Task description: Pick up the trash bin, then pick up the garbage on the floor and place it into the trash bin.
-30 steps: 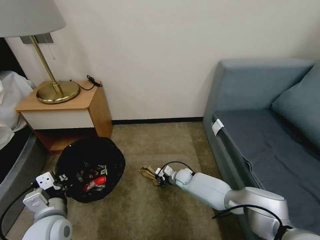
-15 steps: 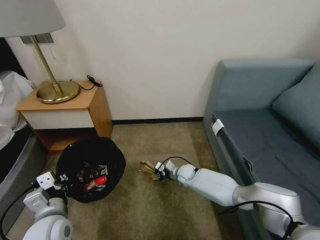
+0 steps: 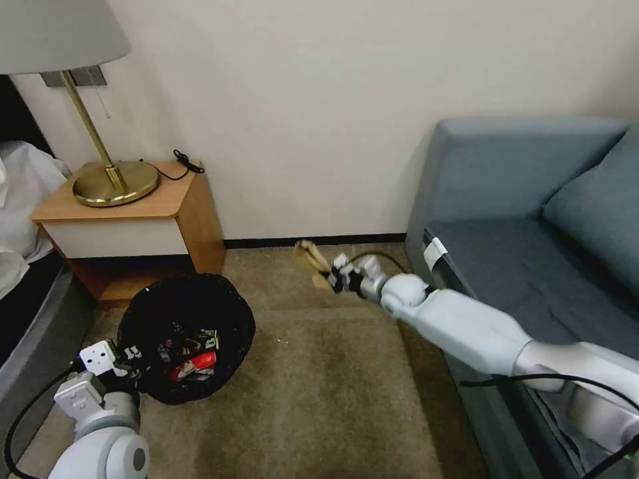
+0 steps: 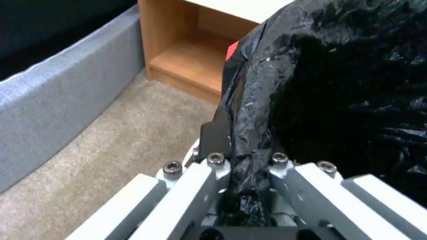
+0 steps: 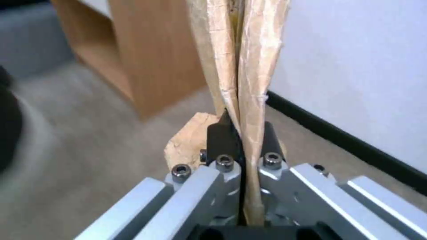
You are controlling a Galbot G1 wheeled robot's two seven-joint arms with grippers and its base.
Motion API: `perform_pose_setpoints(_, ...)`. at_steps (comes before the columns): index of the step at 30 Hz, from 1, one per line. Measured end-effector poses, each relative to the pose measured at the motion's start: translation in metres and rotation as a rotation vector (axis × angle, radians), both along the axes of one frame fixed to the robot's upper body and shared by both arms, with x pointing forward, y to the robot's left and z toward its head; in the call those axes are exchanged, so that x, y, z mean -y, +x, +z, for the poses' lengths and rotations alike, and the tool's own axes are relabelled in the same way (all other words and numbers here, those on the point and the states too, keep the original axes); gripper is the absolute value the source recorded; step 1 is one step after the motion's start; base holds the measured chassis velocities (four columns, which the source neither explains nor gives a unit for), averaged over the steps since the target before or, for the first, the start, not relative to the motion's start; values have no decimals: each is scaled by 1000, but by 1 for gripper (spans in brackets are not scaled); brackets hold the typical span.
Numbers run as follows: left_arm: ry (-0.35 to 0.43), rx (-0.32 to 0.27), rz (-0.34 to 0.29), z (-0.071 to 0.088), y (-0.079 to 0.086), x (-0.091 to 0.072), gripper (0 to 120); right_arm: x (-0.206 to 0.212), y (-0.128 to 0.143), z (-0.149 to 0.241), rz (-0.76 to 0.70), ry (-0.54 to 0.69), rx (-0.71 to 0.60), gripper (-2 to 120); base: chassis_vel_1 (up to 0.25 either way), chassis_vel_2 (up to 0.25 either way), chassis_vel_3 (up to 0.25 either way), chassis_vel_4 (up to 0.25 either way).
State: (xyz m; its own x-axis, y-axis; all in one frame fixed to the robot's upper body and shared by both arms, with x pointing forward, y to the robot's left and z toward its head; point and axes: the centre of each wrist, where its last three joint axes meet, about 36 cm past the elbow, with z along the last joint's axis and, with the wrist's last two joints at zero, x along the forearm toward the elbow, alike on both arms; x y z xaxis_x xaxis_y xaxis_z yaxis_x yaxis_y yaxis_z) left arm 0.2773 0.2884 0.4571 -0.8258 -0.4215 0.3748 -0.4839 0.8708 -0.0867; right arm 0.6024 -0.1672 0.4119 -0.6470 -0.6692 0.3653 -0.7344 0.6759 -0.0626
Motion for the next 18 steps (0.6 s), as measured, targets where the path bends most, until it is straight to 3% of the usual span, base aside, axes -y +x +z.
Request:
perform_pose_setpoints(3, -4, -7, -4, -2, 0, 4, 3, -25, -31, 41, 22, 115, -7, 0, 0, 0, 0, 0)
perform_pose_setpoints(5, -7, -10, -6, -3, 1, 5, 3, -32, -40, 46, 30, 133, -7, 0, 0, 0, 0, 0)
perform_pose_setpoints(9, -14, -19, -21, -7, 3, 12, 3, -81, -94, 68, 105, 219, -40, 0, 0, 0, 0, 0)
perform_pose_setpoints(18, -9, -20, -17, -6, 2, 12, 3, -121, -142, 72, 218, 244, -88, 0, 0, 0, 0, 0)
